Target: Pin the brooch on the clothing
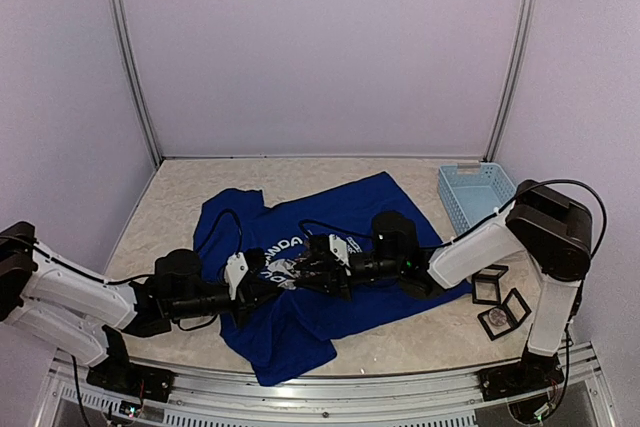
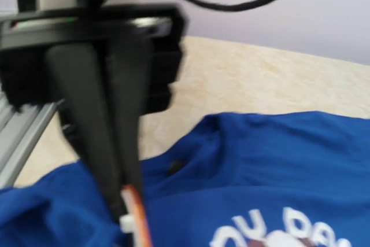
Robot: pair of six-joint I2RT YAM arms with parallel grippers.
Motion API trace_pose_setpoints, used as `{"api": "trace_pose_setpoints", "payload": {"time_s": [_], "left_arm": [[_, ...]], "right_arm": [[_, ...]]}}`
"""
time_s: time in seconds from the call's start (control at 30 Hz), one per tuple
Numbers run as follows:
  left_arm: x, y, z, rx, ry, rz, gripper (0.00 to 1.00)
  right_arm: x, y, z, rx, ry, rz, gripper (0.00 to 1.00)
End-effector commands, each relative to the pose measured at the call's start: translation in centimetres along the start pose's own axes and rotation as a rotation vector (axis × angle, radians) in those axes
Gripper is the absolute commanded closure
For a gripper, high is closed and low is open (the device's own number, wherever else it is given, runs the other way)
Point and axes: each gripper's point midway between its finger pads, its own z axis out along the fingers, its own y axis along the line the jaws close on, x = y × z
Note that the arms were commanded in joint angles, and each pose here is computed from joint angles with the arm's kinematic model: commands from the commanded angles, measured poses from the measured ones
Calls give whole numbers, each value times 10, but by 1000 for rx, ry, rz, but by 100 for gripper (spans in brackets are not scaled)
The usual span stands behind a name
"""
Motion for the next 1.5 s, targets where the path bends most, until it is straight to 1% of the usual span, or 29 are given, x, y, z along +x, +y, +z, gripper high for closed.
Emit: {"api": "trace_pose_setpoints", "payload": {"time_s": [0.0, 0.17, 0.33, 0.4, 0.5, 0.53, 0.63, 0.67, 0.93, 1.13, 1.23, 1.47], "left_arm": [[-10, 5, -3, -60, 12, -56, 100], [-22, 4, -13, -59, -27, -125, 100], [-34, 0, -14, -44, -31, -140, 100], [-36, -3, -13, -25, -36, -149, 100], [-42, -6, -13, -1, -47, -160, 100], [-46, -8, -13, 10, -54, -165, 100], [-54, -10, -15, 26, -62, -175, 100], [-54, -9, -15, 23, -57, -178, 100], [-58, -15, -14, 64, -72, -207, 100], [-60, -17, -6, 85, -69, -207, 100], [-61, -18, -3, 93, -62, -192, 100], [-70, -16, -9, 82, -95, -179, 100]], "right_arm": [[4, 4, -14, 35, 36, 23, 62], [12, 22, -7, 4, 41, 67, 58], [10, 22, -8, 15, 19, 98, 54], [13, 20, -4, 22, 30, 113, 62], [17, 18, -3, 29, 33, 135, 81], [18, 18, -3, 35, 33, 139, 86], [22, 16, -5, 51, 47, 133, 99], [23, 14, -5, 60, 56, 133, 100], [26, 1, -4, 102, 88, 168, 100], [7, -7, 6, 92, 54, 175, 100], [14, -11, 8, 107, 77, 186, 100], [30, -8, 8, 107, 116, 214, 100]]}}
